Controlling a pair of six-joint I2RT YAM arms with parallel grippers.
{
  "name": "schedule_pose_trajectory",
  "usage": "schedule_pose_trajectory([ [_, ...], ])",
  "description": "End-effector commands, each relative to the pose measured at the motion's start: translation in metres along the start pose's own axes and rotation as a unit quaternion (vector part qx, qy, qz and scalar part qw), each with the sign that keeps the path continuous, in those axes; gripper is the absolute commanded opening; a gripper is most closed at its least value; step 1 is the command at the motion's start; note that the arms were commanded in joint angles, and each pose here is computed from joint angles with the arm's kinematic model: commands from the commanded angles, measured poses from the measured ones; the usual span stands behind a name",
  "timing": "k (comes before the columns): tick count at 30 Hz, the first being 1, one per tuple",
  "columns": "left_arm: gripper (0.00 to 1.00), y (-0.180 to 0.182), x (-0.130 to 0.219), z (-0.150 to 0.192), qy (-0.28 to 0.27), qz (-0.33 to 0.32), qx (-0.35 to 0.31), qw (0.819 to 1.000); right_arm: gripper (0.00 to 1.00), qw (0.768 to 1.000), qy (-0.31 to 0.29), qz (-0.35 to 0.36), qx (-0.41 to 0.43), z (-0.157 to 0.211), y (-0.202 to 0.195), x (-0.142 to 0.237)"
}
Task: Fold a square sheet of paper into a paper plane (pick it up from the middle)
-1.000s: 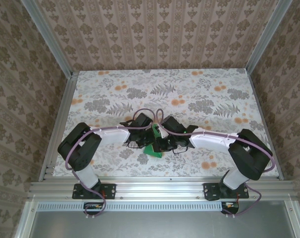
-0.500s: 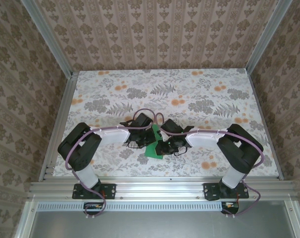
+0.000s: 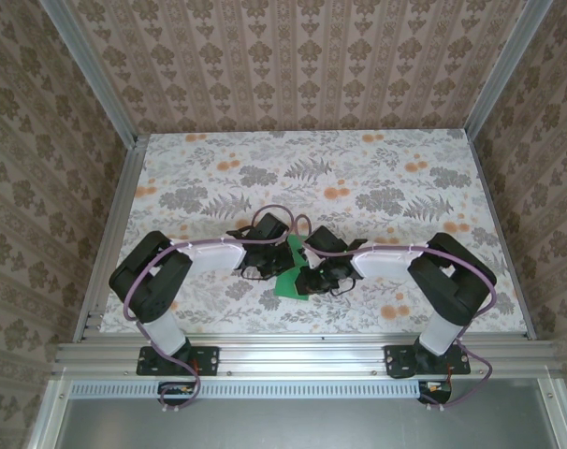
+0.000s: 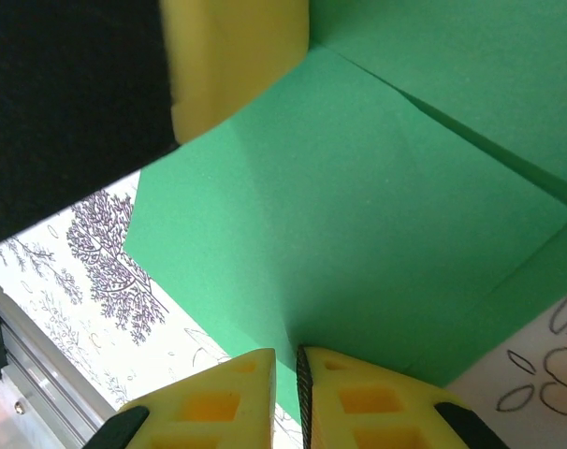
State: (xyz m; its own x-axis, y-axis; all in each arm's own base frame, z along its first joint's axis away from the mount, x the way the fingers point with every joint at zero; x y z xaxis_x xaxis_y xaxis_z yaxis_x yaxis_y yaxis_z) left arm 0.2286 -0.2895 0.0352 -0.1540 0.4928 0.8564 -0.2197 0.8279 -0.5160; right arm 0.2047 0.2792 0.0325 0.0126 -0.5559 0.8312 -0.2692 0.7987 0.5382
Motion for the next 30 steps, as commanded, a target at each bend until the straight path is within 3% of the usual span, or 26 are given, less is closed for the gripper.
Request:
schedule_pose_trajectory([
  [1, 0.00, 0.042, -0.011, 0.019, 0.034, -0.083, 0.003, 0.996, 0.18, 1.000, 0.002, -0.002, 0.012, 0.000, 0.009, 0.017],
  [8, 0.00, 0.043, -0.010, 0.018, 0.032, -0.083, 0.007, 0.996, 0.18, 0.999, 0.008, -0.023, 0.030, 0.002, 0.023, 0.016],
  [17, 0.00, 0.042, -0.010, 0.018, 0.031, -0.083, 0.006, 0.996, 0.19, 0.995, 0.053, 0.082, 0.018, 0.022, -0.022, 0.001],
  [22, 0.00, 0.044, -0.010, 0.018, 0.031, -0.086, 0.006, 0.996, 0.19, 0.994, 0.059, 0.093, 0.009, 0.031, -0.034, -0.003],
  [27, 0.00, 0.047, -0.011, 0.019, 0.031, -0.092, 0.007, 0.995, 0.18, 0.992, 0.049, 0.115, 0.010, 0.027, -0.035, 0.008],
  [30, 0.00, 0.046, -0.010, 0.018, 0.030, -0.090, 0.007, 0.995, 0.17, 0.995, 0.026, 0.091, 0.029, 0.015, -0.015, 0.023],
])
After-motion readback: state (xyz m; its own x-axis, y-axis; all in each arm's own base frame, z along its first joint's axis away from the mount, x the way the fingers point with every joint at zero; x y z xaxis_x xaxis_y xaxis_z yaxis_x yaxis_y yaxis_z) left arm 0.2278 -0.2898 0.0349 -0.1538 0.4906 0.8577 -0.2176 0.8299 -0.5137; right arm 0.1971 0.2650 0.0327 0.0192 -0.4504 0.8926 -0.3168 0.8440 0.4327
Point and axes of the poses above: each hand's point on the last joint's axis, 136 mm out from that joint toward the fingers, its own x axis back along the fingers, its own y axis along the line the jaws close on, z = x × y, the point moved 2 cm from there along x, back along the fingers, and after that the axes turned 2 degrees about x, right-handed, at the moved point
